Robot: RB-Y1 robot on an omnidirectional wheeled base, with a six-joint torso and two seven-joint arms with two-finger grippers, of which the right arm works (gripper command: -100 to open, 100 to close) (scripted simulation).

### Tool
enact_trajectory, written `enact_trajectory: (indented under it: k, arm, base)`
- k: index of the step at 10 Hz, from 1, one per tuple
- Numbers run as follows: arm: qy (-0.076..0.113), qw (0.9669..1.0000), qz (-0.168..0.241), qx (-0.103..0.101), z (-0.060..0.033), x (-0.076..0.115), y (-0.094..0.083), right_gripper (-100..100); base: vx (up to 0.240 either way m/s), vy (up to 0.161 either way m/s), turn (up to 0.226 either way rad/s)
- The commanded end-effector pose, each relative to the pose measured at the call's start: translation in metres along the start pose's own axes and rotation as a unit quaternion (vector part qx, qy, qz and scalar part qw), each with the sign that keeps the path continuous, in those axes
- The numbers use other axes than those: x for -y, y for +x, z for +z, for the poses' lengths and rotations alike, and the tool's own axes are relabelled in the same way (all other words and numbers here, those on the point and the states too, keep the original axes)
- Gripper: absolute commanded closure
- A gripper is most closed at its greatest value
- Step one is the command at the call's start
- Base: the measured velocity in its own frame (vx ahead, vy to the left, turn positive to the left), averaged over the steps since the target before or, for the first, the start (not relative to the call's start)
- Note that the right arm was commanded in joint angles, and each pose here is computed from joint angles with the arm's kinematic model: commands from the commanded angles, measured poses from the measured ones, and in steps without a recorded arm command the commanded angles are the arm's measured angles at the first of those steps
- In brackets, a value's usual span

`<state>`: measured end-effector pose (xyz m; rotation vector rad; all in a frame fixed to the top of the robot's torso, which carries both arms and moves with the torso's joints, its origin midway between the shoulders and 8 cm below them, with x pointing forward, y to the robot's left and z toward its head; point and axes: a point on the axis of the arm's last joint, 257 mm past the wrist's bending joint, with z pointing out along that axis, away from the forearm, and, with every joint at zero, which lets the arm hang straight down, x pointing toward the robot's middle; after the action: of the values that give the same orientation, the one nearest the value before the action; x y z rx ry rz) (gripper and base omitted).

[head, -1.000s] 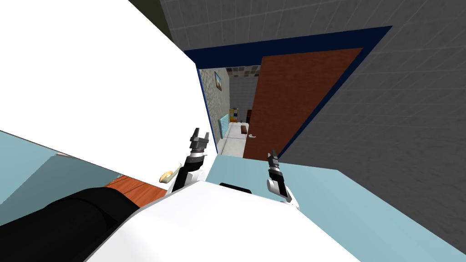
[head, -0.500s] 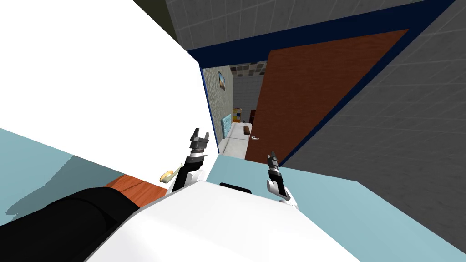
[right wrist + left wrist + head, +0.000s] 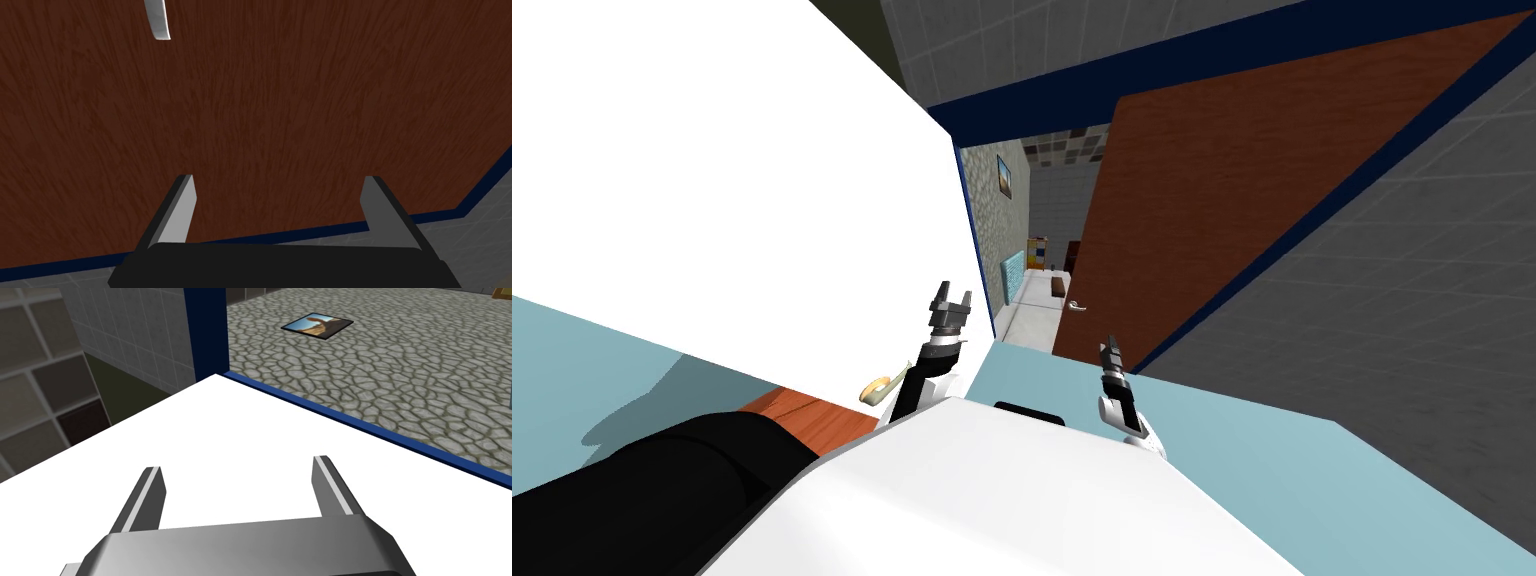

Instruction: Pull the door open

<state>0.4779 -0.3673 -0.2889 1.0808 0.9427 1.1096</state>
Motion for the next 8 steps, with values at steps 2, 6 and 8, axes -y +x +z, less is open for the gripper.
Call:
enact_trajectory:
  k: [2, 6, 8]
  arm:
    - [0.015, 0.9999, 0.003, 0.006, -0.001, 0.015, -0.003, -100]
    - [0.038, 0.9992, 0.006, 0.013, -0.0053, 0.037, -0.008, -100]
    - [0.05, 0.9985, 0.008, 0.018, -0.0075, 0.049, -0.011, -100]
  base:
    - [0.079, -0.033, 0.159]
    - [0.073, -0.029, 0.098]
    - [0.083, -0.04, 0.128]
